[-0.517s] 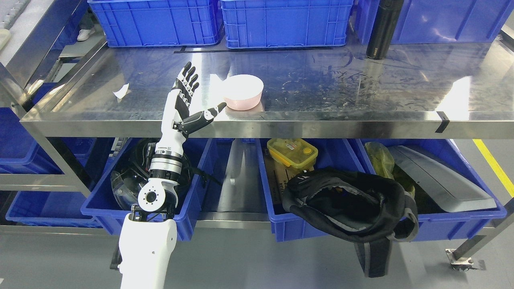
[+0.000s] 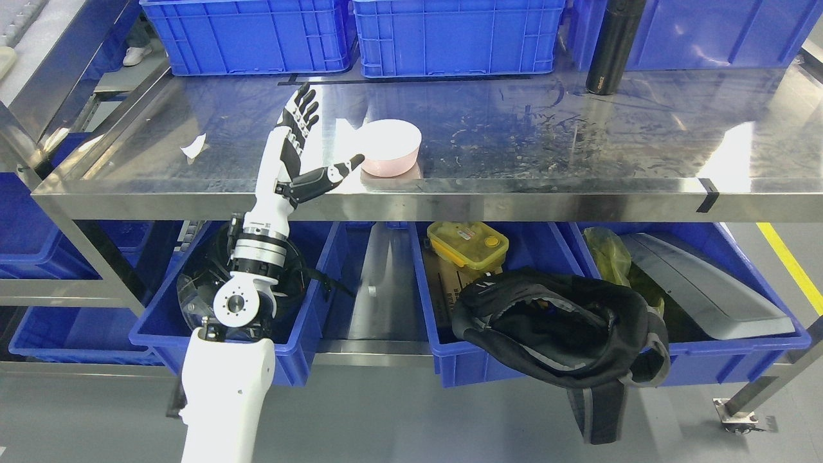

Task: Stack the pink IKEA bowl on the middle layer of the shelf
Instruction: 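Raise the left hand from beside the bins toward the pink bowl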

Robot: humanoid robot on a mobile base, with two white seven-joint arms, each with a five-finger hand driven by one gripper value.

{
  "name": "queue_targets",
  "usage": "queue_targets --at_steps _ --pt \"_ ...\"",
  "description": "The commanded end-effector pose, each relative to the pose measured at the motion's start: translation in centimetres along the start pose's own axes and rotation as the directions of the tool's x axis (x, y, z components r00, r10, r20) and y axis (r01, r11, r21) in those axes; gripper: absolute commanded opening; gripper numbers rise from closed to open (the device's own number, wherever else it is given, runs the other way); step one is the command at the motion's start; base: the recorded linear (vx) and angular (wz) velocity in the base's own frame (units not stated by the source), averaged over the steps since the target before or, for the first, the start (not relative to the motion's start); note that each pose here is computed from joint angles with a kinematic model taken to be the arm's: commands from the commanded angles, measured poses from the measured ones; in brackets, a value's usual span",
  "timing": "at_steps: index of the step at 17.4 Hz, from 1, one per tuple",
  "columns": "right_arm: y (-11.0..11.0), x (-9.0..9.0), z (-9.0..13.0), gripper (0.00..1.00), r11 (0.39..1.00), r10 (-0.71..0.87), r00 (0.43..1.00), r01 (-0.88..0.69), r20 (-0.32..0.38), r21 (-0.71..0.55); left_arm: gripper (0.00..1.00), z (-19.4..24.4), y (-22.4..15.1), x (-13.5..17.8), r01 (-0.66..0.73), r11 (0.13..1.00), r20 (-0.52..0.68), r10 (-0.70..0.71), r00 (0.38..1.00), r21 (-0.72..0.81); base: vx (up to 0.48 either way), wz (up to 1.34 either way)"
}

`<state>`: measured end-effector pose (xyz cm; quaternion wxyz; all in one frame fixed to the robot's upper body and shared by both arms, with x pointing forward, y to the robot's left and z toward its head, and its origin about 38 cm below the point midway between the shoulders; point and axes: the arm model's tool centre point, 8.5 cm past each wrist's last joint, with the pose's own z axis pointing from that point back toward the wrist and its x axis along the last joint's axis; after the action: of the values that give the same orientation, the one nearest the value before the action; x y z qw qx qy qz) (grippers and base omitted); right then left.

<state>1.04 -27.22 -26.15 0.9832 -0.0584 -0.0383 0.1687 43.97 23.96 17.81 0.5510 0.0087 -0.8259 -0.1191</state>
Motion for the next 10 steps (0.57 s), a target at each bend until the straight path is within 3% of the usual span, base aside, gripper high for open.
queue_targets --at_steps 1,4,10 --pt "-0.8 -0.7 0.0 1.0 1.0 0.001 1.0 -0.001 -0.003 -0.014 1.0 -2.5 8.1 3.6 0.477 0.871 -0.027 -0.483 0.875 -0.122 0.0 0.0" --pt "-0.8 -0.7 0.0 1.0 1.0 0.001 1.0 -0.001 -0.003 -0.014 0.99 -4.0 7.0 5.2 0.674 0.683 -0.012 -0.705 0.709 -0.282 0.0 0.0" --pt "-0.8 -0.7 0.0 1.0 1.0 0.003 1.0 -0.003 -0.003 -0.014 0.96 -7.6 0.7 7.1 0.773 0.348 0.122 -0.871 0.476 -0.531 0.0 0.0"
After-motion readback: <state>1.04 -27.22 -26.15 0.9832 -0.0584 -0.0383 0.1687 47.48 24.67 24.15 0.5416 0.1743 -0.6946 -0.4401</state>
